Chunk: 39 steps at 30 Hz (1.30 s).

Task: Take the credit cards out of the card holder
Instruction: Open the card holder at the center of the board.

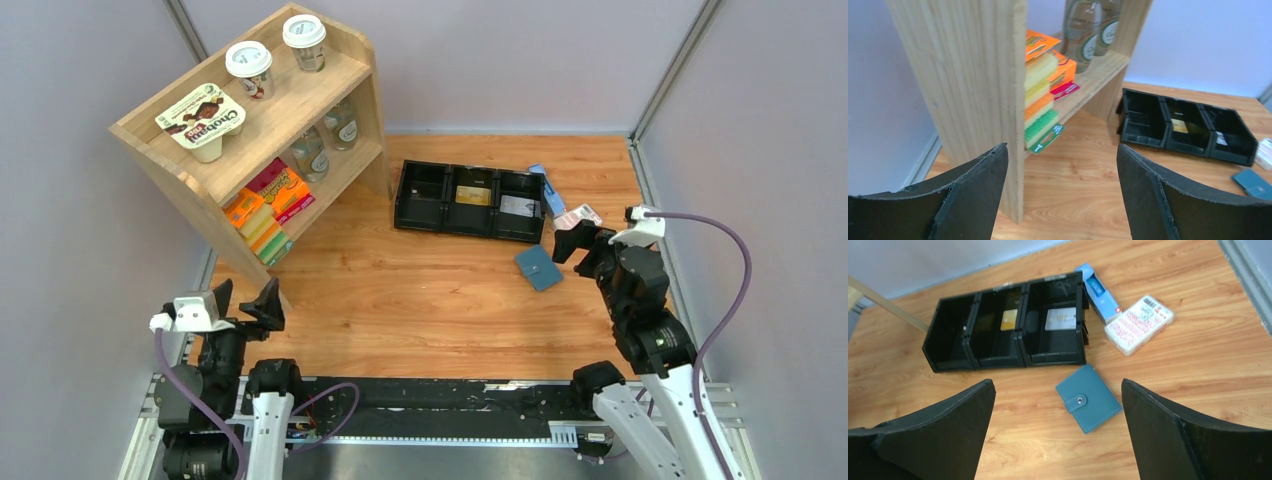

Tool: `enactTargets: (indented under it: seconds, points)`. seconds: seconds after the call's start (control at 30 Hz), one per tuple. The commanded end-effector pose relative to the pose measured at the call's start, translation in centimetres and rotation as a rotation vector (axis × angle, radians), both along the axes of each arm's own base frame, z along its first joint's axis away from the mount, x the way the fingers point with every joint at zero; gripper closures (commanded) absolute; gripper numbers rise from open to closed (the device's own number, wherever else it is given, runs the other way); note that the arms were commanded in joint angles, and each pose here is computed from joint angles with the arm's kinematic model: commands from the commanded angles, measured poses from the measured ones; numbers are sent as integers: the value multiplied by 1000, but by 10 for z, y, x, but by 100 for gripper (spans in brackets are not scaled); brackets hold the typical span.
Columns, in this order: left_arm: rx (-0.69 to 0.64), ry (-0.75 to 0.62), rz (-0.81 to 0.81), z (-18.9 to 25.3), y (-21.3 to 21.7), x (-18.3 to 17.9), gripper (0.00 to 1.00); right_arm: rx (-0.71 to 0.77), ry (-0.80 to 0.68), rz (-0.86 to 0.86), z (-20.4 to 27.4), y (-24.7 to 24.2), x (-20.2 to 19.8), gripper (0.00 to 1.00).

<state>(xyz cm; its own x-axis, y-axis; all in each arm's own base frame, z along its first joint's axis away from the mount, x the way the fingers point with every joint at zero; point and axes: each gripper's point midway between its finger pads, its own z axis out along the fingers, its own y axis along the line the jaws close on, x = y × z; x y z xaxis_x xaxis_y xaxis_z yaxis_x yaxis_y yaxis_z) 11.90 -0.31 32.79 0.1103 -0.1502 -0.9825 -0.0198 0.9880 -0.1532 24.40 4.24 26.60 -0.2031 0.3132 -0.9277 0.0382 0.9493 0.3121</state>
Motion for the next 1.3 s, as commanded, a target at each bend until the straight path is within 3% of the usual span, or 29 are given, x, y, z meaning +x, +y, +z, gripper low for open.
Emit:
enactTargets:
  seconds: [0.0,0.2,0.3,0.43,0.63,0.8,0.93,1.07,1.27]
  points:
    - [48,-27,-124,18,-22,-4,13,20,68,31,-4,10,3,0]
    - [58,50,-221,18,-37,4,13,72,202,86,-37,30,13,0]
    - [49,44,-295,20,-50,7,13,92,323,-12,-60,23,19,0]
    - [18,100,-387,13,-65,15,13,45,448,-13,-80,28,32,0]
    - [-109,214,-503,-2,-85,31,13,15,630,-124,-113,17,59,0]
    - [-245,341,-605,-10,-103,48,13,143,771,-190,-152,5,77,0]
    - [-332,467,-654,-18,-116,63,13,138,823,-211,-178,-1,87,0]
    - [-300,582,-654,-32,-134,75,13,130,843,-178,-197,1,94,6]
    - [-247,750,-630,-67,-163,86,13,102,905,-62,-237,20,73,23]
